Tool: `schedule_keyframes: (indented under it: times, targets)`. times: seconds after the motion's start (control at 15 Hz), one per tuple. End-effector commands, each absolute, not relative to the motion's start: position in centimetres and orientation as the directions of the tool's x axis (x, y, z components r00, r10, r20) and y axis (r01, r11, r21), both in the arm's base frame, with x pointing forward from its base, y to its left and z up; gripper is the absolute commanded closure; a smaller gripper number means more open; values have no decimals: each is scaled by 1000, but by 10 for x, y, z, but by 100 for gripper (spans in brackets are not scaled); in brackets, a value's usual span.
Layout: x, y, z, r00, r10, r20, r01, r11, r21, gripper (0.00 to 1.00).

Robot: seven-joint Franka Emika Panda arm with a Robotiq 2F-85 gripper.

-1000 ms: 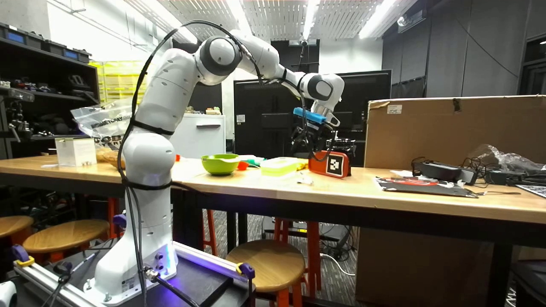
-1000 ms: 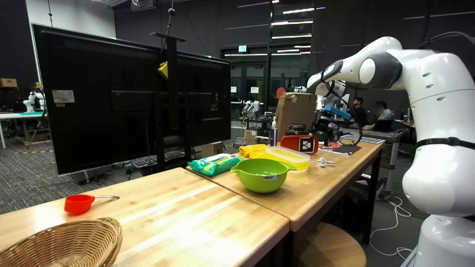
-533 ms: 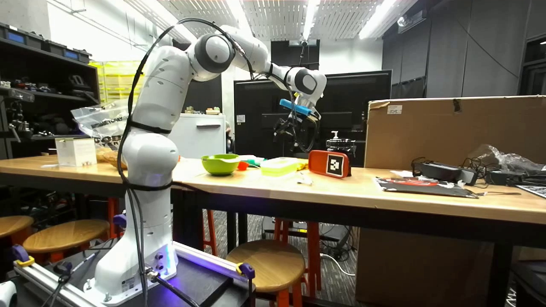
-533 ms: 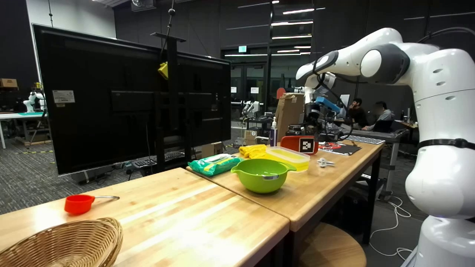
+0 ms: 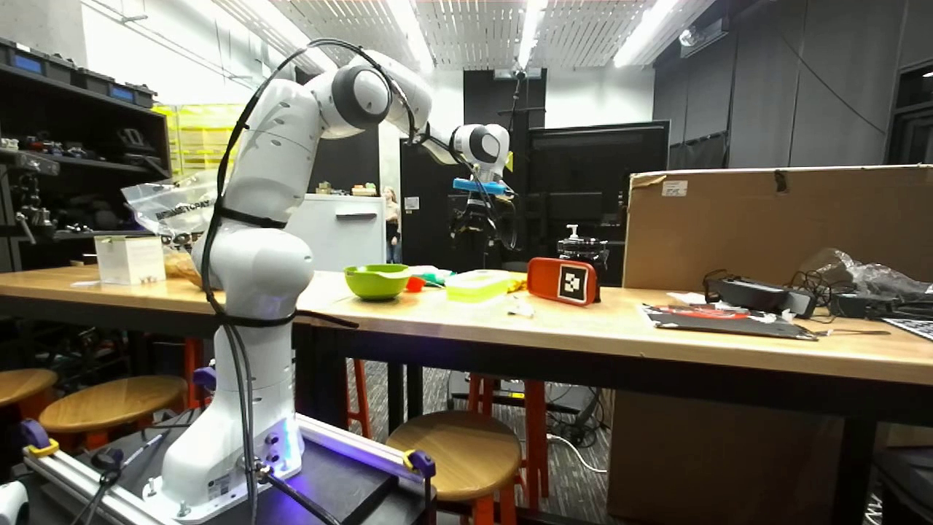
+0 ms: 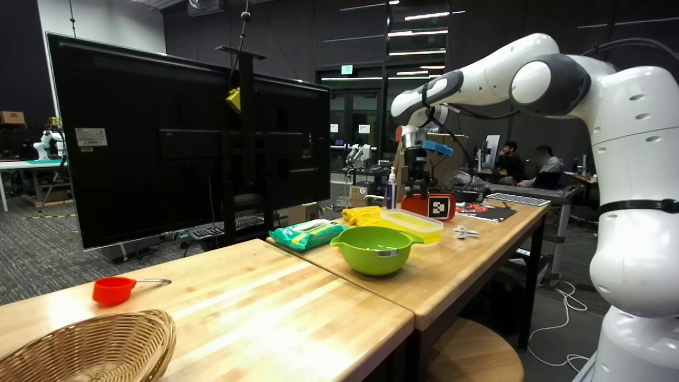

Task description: Move the white object to the counter

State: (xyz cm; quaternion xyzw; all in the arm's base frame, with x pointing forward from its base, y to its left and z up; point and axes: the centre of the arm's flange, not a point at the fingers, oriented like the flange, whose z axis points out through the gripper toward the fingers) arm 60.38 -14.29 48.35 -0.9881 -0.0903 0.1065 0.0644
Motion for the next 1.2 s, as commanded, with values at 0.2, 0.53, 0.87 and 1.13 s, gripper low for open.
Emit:
schedule_keyframes:
  times: [0.2, 0.53, 0.87, 1.13]
  targets:
    - [628, -58, 491, 943, 329, -53, 327, -944, -42, 0]
    - [639, -8, 504, 923, 384, 6, 384, -923, -20, 0]
    - [627, 14, 514, 929, 371, 17, 371, -928, -25, 0]
    - [639, 13, 511, 926, 378, 16, 379, -924, -45, 0]
